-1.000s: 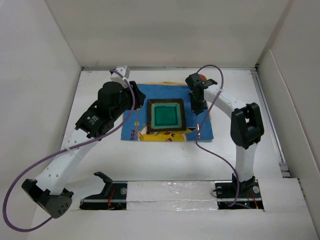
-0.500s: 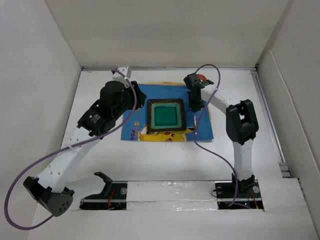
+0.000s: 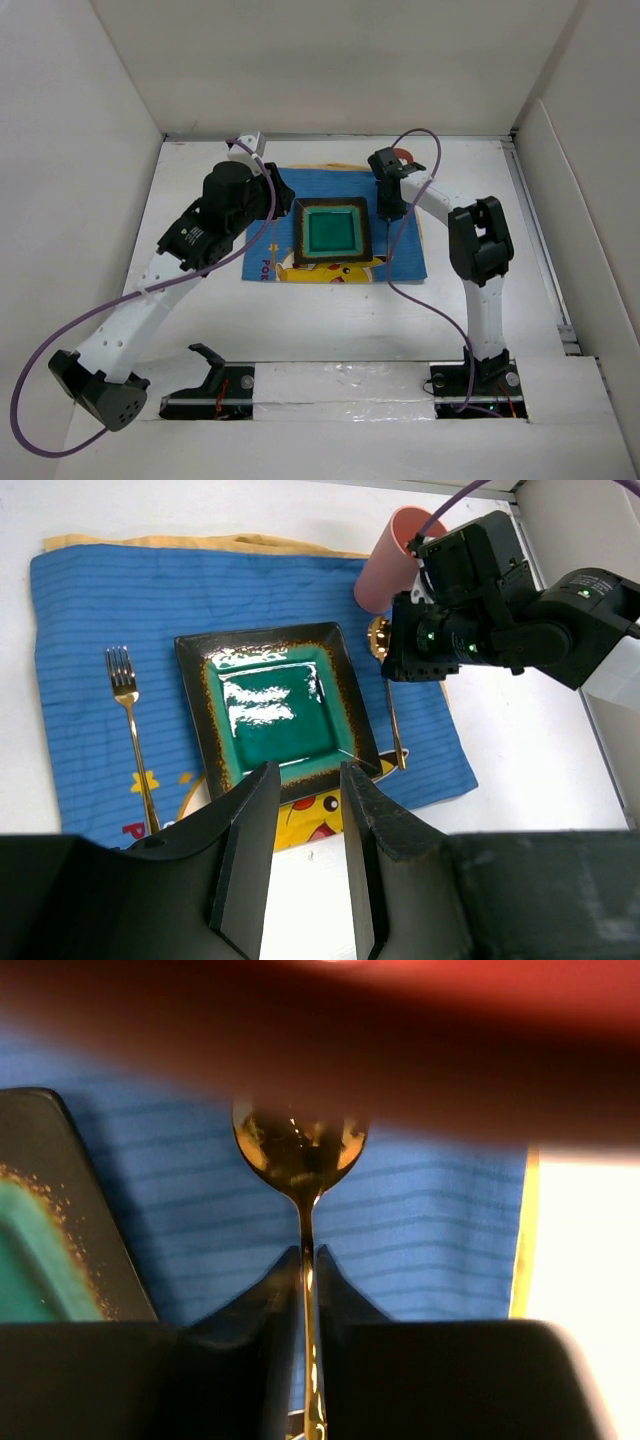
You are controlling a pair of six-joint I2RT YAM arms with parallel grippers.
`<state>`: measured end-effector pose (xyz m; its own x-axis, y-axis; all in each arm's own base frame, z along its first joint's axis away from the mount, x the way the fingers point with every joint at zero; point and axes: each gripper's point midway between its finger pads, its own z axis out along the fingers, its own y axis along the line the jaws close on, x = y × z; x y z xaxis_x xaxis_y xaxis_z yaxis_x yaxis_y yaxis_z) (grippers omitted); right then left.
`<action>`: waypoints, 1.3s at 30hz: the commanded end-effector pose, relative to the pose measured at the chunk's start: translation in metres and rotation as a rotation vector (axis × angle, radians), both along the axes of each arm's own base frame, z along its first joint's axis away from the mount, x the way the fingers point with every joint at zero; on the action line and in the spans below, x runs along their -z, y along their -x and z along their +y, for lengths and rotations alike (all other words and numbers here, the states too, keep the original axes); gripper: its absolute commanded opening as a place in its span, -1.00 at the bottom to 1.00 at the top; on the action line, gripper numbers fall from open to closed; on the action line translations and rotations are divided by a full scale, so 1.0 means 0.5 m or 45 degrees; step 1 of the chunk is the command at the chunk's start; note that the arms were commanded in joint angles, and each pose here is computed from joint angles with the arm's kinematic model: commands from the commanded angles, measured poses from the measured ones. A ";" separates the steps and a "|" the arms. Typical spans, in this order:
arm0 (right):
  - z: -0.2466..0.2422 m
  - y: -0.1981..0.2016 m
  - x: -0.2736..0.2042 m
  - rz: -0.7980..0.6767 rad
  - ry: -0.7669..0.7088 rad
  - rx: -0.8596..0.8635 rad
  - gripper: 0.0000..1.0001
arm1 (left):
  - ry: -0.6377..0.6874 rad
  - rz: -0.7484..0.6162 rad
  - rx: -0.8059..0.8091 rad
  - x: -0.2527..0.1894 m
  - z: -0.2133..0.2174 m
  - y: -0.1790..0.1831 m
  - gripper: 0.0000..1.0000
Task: Set the dinner table for one person
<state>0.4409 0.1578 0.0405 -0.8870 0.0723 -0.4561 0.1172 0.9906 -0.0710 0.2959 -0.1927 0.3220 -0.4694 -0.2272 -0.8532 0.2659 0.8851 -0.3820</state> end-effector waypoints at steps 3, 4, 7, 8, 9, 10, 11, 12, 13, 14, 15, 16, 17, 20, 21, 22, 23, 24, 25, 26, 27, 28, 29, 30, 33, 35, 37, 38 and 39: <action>0.015 -0.029 -0.045 -0.126 -0.018 0.021 -0.34 | 0.020 -0.038 0.006 -0.014 -0.010 -0.014 -0.44; 0.014 -0.028 -0.053 -0.137 -0.022 0.028 -0.29 | 0.011 -0.039 0.005 -0.013 -0.010 -0.017 -0.44; 0.015 -0.021 -0.102 -0.182 -0.063 0.039 -0.16 | -0.007 -0.051 -0.012 -0.024 -0.005 -0.023 -0.43; 0.023 -0.012 -0.111 -0.186 -0.074 0.030 -0.14 | 0.002 -0.070 -0.018 -0.044 -0.004 -0.024 -0.43; 0.024 -0.008 -0.157 -0.239 -0.109 0.030 -0.08 | 0.003 -0.078 -0.023 -0.054 -0.003 -0.026 -0.42; 0.032 0.000 -0.177 -0.261 -0.136 0.026 -0.03 | -0.004 -0.076 -0.029 -0.057 -0.002 -0.028 -0.41; 0.041 0.016 -0.191 -0.275 -0.152 0.012 0.01 | 0.008 -0.100 -0.033 -0.078 -0.001 -0.029 -0.39; 0.042 0.020 -0.216 -0.311 -0.184 0.013 0.11 | 0.010 -0.108 -0.036 -0.086 0.001 -0.029 -0.38; 0.064 0.050 -0.288 -0.406 -0.279 -0.021 0.24 | 0.026 -0.134 -0.034 -0.107 0.000 -0.029 -0.30; 0.072 0.068 -0.354 -0.494 -0.357 -0.029 0.27 | 0.030 -0.134 -0.033 -0.110 -0.001 -0.030 -0.24; 0.072 0.068 -0.354 -0.495 -0.357 -0.029 0.27 | 0.034 -0.141 -0.033 -0.116 -0.001 -0.030 -0.24; 0.071 0.075 -0.377 -0.544 -0.396 -0.026 0.35 | 0.039 -0.145 -0.028 -0.119 -0.002 -0.029 -0.20; 0.073 0.098 -0.445 -0.641 -0.474 -0.036 0.38 | 0.042 -0.148 -0.020 -0.123 -0.004 -0.028 -0.15; 0.049 0.116 -0.562 -0.892 -0.575 0.024 0.50 | 0.048 -0.164 -0.019 -0.139 -0.003 -0.026 0.07; 0.018 0.148 -0.645 -1.036 -0.637 0.066 0.55 | 0.059 -0.182 -0.025 -0.154 -0.001 -0.026 0.12; 0.000 0.160 -0.702 -1.159 -0.696 0.107 0.67 | 0.063 -0.195 -0.036 -0.164 0.003 -0.027 0.15; -0.028 0.175 -0.728 -1.245 -0.710 0.166 0.72 | 0.066 -0.216 -0.072 -0.178 0.013 -0.029 0.23; -0.069 0.221 -0.820 -1.428 -0.813 0.207 0.79 | 0.082 -0.248 -0.106 -0.201 0.024 -0.029 0.26; -0.099 0.239 -0.847 -1.505 -0.837 0.260 0.99 | 0.087 -0.260 -0.155 -0.210 0.037 -0.031 0.29; -0.131 0.255 -0.858 -1.565 -0.840 0.326 1.00 | 0.110 -0.309 -0.220 -0.236 0.059 -0.030 0.42; -0.155 0.271 -0.877 -1.619 -0.847 0.364 1.00 | 0.118 -0.332 -0.257 -0.248 0.072 -0.029 0.52; -0.195 0.301 -0.898 -1.676 -0.845 0.426 1.00 | 0.132 -0.357 -0.291 -0.261 0.084 -0.027 0.55; -0.223 0.309 -0.899 -1.690 -0.827 0.508 1.00 | 0.137 -0.395 -0.360 -0.278 0.111 -0.021 0.65; -0.242 0.322 -0.896 -1.681 -0.800 0.545 1.00 | 0.138 -0.413 -0.401 -0.287 0.125 -0.019 0.70; -0.281 0.330 -0.871 -1.666 -0.715 0.600 1.00 | 0.132 -0.476 -0.553 -0.308 0.186 -0.001 0.84; -0.283 0.319 -0.841 -1.605 -0.685 0.613 1.00 | 0.113 -0.489 -0.567 -0.301 0.194 0.002 0.84; -0.281 0.309 -0.806 -1.533 -0.672 0.625 1.00 | 0.079 -0.470 -0.567 -0.281 0.196 0.002 0.85; -0.271 0.302 -0.797 -1.506 -0.690 0.595 1.00 | 0.064 -0.448 -0.563 -0.269 0.195 0.001 0.85; -0.269 0.295 -0.788 -1.489 -0.689 0.591 1.00 | 0.052 -0.431 -0.556 -0.256 0.192 0.000 0.85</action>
